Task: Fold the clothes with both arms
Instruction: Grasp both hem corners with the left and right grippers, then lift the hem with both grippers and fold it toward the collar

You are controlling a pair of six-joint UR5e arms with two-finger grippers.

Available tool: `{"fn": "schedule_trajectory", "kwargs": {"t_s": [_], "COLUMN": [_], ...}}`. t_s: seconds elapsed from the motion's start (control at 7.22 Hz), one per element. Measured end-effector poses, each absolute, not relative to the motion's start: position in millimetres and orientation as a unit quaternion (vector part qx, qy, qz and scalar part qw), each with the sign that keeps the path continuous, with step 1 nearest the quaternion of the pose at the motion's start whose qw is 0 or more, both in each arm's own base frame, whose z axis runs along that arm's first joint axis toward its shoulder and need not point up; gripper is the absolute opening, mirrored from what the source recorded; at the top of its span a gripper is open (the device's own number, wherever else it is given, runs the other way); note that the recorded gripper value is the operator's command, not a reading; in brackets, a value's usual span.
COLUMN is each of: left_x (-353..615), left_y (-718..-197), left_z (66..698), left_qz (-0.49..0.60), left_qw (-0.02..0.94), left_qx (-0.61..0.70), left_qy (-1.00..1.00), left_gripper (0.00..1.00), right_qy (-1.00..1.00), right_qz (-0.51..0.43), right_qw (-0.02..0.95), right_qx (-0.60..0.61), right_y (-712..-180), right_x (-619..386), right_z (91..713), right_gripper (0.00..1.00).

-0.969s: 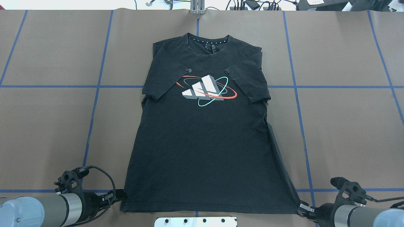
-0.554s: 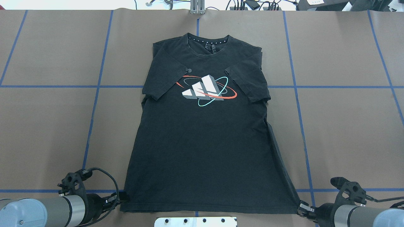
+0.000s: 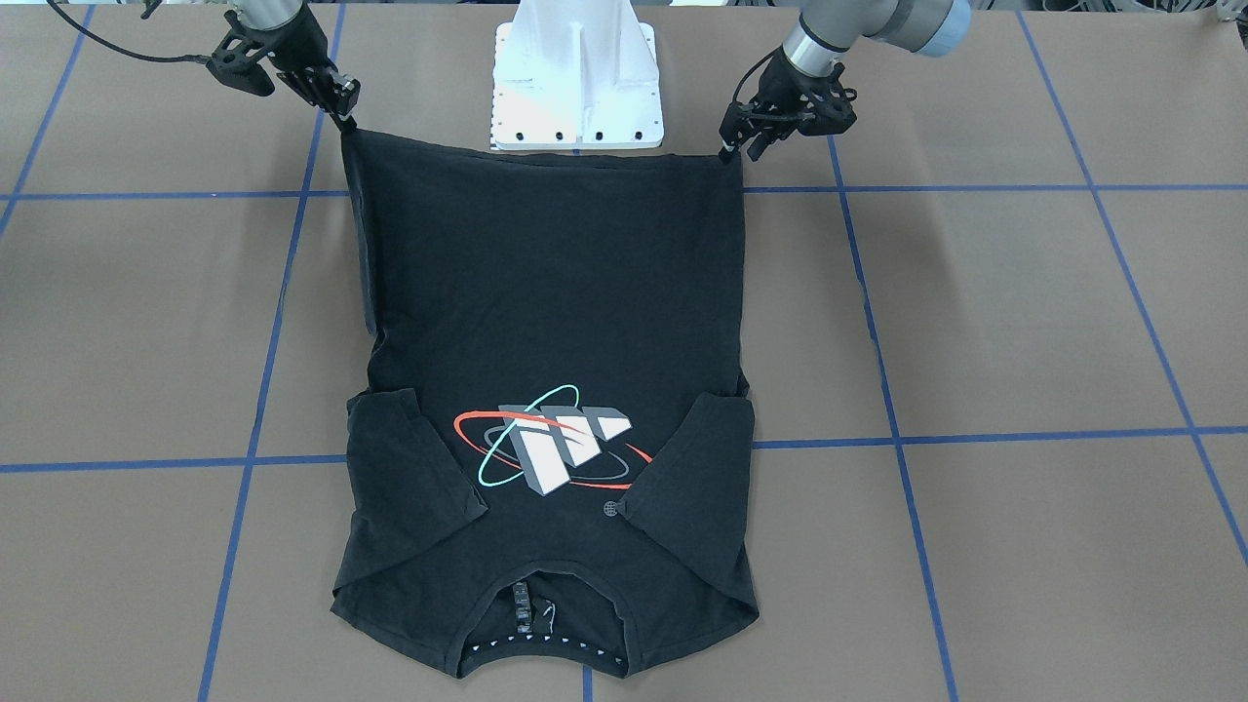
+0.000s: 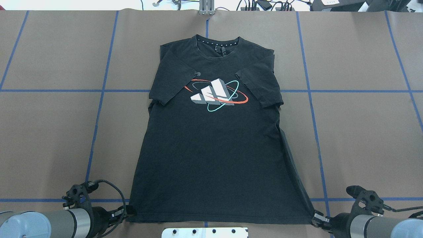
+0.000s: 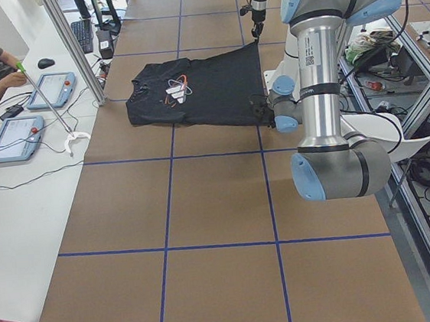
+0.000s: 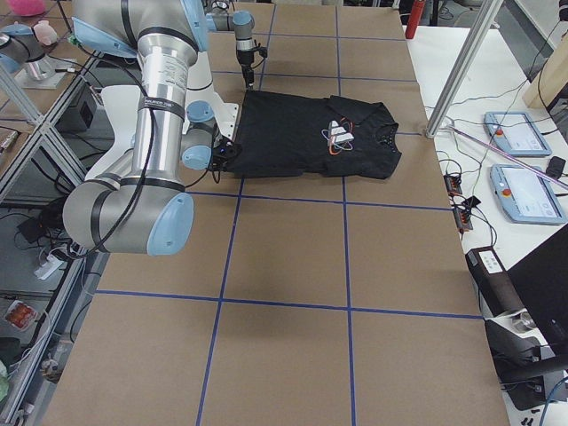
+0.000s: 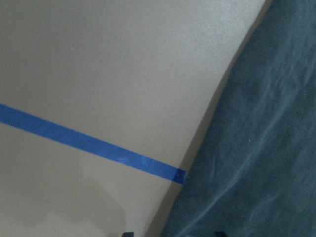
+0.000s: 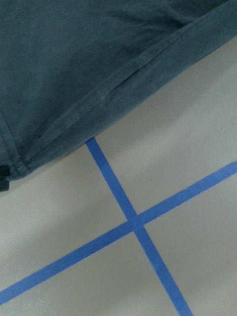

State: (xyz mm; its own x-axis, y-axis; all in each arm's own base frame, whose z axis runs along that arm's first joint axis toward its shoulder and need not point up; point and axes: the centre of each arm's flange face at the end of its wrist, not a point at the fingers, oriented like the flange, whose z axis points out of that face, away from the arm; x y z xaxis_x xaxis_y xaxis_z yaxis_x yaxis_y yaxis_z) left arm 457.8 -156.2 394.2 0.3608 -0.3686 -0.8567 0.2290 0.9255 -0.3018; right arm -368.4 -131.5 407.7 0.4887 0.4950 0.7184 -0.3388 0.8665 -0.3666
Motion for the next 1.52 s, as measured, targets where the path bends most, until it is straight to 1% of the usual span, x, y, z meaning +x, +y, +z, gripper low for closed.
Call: {"fn": "schedule_trajectory", "kwargs": {"t_s": [0.28, 0.55, 1.11, 1.25, 1.52], "left_x": [460, 461, 459, 451, 412], "left_y": [-153, -151, -149, -150, -149], "left_z": [396, 396, 390, 377, 331], "left_qz": [-0.179, -0.177, -0.175, -0.174, -0.171], "left_qw": [0.824, 0.825, 0.821, 0.815, 0.793], "left_qx": [-0.067, -0.068, -0.071, -0.072, -0.079], "left_qy": [0.534, 0.533, 0.538, 0.548, 0.579], "left_gripper": [0.47, 0.00, 0.00, 0.00, 0.00], "right_qy": [-0.443, -0.442, -0.443, -0.444, -0.443], "right_qz": [0.243, 0.242, 0.243, 0.243, 0.239], "right_qw": [0.859, 0.859, 0.859, 0.858, 0.859], "right_qx": [-0.088, -0.088, -0.088, -0.089, -0.094], "right_y": [-131, -131, -131, -132, -131], "right_x": [-368, -368, -368, -366, -345], "right_z": [408, 409, 408, 406, 399], "right_gripper": [0.00, 0.00, 0.00, 0.00, 0.00]}}
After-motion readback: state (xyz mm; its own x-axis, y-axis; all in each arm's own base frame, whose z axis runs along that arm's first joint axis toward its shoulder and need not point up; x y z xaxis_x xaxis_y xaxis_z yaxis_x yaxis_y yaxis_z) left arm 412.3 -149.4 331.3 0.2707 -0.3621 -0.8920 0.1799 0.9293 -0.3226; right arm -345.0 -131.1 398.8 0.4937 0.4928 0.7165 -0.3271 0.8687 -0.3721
